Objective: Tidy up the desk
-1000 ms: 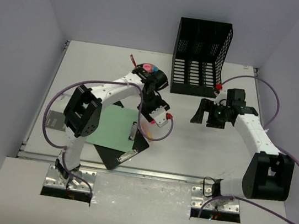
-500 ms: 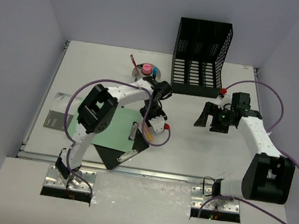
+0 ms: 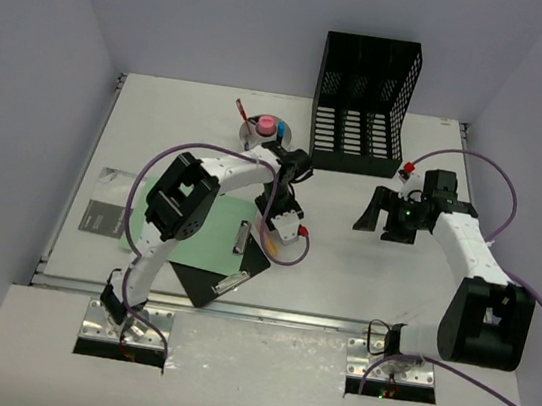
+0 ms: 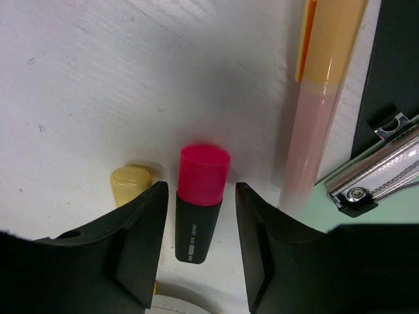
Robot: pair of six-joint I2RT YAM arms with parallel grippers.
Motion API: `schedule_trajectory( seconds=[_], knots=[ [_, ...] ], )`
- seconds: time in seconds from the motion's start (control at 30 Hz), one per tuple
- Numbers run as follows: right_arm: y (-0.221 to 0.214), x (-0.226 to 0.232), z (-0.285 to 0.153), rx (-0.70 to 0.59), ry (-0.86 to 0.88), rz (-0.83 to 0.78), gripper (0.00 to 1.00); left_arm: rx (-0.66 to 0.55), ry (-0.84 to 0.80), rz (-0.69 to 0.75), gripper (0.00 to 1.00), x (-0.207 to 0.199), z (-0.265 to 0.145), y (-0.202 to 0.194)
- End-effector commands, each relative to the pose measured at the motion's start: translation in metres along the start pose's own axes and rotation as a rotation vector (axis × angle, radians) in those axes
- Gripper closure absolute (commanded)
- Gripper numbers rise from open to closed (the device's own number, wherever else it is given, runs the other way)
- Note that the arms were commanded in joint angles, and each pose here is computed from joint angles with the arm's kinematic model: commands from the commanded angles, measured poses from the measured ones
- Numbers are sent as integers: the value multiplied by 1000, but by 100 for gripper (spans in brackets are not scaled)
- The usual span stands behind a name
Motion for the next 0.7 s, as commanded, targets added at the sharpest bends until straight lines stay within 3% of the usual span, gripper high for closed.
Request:
schedule_trajectory(
  seconds=[0.0,0.23,0.33,0.4,0.43,0.57,0.67],
  knots=[
    [5,1,-4,-27,14,-22,6,-9,0,47,56,0,1,7],
    [5,-1,-2,-22,14,-5,6,-2,-60,69,62,-11,13,15],
    [6,-1,-3,-23,12,-4,6,5,-71,76,67,-12,16,17],
    [6,-1,-4,-25,13,-2,6,16,-58,72,75,-9,14,16],
    [6,0,-4,-25,15,0,6,24,-41,67,83,-6,10,16],
    [6,3,-6,-25,26,7,6,51,54,46,92,13,-20,17],
    [6,5,-8,-26,34,10,6,33,200,20,100,36,-67,30]
  ],
)
Point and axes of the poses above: each gripper's point midway between its finger pads, its own z axis out along the fingers, its own x axis along the line the jaws close on, y = z × x, the point moved 4 cm from there along -z, back along the fingers, and after that the axes turned 6 degrees about z, right-handed, at the moved point
